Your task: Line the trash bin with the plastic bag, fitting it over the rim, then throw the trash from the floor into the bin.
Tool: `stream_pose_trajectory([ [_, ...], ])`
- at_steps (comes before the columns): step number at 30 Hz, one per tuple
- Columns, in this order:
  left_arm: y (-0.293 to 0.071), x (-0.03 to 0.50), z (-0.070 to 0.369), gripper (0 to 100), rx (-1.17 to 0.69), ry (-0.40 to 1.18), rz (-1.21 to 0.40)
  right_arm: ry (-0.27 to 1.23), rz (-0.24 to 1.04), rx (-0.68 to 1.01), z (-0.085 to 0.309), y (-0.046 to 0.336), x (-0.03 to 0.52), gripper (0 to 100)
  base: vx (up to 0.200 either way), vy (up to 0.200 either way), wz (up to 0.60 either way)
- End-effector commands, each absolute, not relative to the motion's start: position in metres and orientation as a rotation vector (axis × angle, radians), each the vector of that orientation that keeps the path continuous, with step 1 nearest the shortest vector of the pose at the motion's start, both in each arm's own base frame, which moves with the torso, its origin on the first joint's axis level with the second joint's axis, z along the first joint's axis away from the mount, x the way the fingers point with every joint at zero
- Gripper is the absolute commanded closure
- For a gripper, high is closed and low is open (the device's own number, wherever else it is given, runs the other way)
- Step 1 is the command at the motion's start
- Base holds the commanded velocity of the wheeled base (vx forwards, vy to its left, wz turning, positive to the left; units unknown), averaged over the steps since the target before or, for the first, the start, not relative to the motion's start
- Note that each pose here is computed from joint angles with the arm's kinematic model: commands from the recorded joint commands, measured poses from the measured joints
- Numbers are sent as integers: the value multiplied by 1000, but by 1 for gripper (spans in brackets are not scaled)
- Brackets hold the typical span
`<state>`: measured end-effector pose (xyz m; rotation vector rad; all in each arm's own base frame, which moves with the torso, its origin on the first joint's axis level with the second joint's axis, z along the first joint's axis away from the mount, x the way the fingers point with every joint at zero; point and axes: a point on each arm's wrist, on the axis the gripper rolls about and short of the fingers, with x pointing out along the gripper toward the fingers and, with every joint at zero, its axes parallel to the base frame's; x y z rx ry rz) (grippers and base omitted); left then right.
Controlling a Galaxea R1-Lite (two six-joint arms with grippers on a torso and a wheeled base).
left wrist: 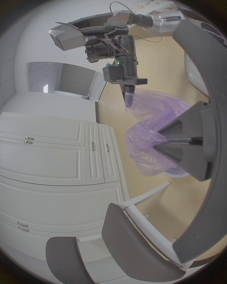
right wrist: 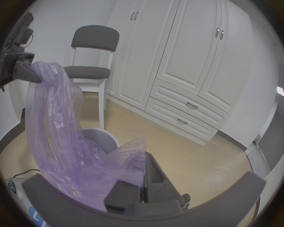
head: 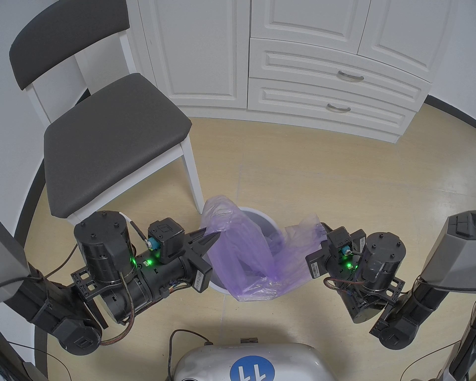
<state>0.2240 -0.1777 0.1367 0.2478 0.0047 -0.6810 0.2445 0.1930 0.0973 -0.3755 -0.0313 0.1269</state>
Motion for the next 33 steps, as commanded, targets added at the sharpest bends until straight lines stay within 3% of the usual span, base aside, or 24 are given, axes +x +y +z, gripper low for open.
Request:
stream_pose_trajectory([
  [1, -178, 226, 132, 100, 254, 18, -680, -24, 119, -378, 90, 194, 250, 100, 0, 0, 0],
  [19, -169, 270, 112, 100, 248, 76, -594, 4, 104, -352, 65, 206, 275, 100, 0, 0, 0],
  [25, -167, 297, 100, 100, 154, 112, -612, 5, 99, -328, 62, 206, 281, 100, 0, 0, 0],
  [33, -158, 316, 91, 100, 147, 138, -568, -23, 37, -252, 49, 210, 320, 100, 0, 0, 0],
])
